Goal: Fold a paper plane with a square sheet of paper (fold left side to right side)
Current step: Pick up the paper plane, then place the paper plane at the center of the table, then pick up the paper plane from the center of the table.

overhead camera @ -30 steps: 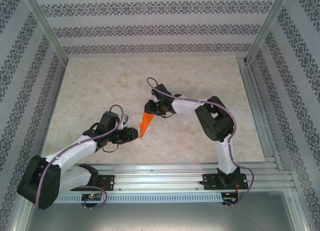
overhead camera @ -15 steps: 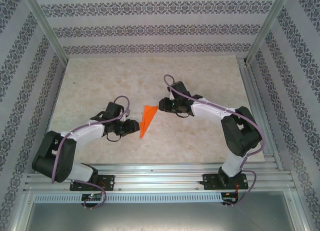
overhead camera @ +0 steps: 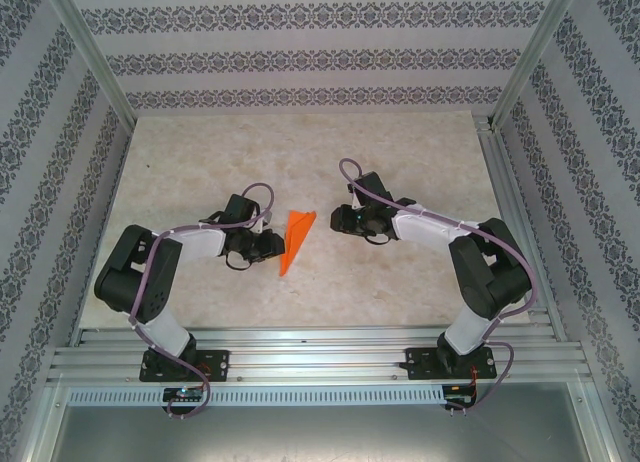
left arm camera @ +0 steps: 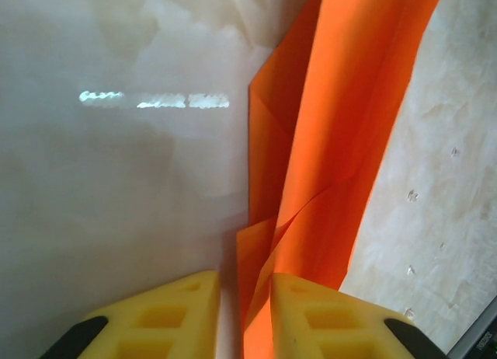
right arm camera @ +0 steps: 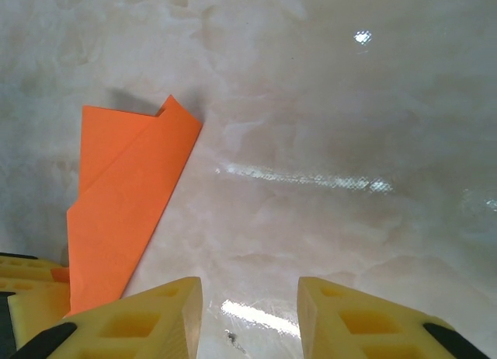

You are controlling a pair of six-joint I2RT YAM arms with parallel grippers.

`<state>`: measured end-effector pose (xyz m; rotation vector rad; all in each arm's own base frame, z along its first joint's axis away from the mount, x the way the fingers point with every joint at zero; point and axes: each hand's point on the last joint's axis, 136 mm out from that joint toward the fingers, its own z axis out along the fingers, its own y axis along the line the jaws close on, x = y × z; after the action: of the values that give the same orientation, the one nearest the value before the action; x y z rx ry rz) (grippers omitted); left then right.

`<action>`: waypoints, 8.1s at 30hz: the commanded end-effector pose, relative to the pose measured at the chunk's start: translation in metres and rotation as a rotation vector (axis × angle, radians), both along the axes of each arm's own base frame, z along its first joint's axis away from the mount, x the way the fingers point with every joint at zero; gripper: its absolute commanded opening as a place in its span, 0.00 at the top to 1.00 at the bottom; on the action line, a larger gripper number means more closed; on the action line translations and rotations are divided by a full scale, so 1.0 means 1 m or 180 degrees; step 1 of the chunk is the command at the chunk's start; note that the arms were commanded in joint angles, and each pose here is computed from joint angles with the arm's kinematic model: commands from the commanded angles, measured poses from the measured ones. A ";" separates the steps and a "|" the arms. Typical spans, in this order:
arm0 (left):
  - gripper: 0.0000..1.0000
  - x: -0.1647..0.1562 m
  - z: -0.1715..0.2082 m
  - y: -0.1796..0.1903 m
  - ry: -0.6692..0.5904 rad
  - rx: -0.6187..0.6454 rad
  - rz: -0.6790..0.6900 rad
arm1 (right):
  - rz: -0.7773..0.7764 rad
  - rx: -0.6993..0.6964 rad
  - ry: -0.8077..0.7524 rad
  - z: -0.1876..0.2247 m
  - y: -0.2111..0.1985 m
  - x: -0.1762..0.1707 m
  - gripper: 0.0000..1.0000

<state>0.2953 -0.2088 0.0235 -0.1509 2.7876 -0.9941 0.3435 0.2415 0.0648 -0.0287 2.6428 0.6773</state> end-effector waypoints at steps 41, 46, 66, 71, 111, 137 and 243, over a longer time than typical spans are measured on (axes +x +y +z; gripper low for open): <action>1.00 0.005 0.034 -0.052 -0.1260 0.1735 -0.1113 | -0.0399 0.0918 0.0276 0.004 0.023 0.021 0.58; 1.00 0.003 0.033 -0.057 -0.1262 0.1694 -0.1122 | -0.0346 0.0962 0.0280 0.000 0.038 0.023 0.59; 1.00 0.000 0.035 -0.069 -0.1337 0.1660 -0.1196 | -0.0264 0.0688 0.0446 -0.023 0.040 0.010 0.61; 1.00 0.001 0.038 -0.070 -0.1357 0.1638 -0.1183 | -0.0242 0.0598 0.0539 -0.036 0.037 0.002 0.64; 0.78 0.047 0.046 -0.085 -0.0972 0.0204 -0.0755 | -0.0166 0.0443 0.0552 -0.036 0.020 -0.006 0.89; 0.58 0.032 -0.023 -0.049 -0.0575 0.1142 -0.0766 | -0.0208 0.0629 0.0237 0.018 -0.001 0.004 0.70; 0.67 -0.026 0.002 -0.100 -0.1025 0.1942 -0.1709 | -0.0253 0.0536 0.0650 -0.047 0.020 -0.010 0.88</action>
<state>0.2818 -0.3174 0.0403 0.7402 2.6683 -0.2290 0.3282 0.2623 0.0138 0.2164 2.7634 0.9419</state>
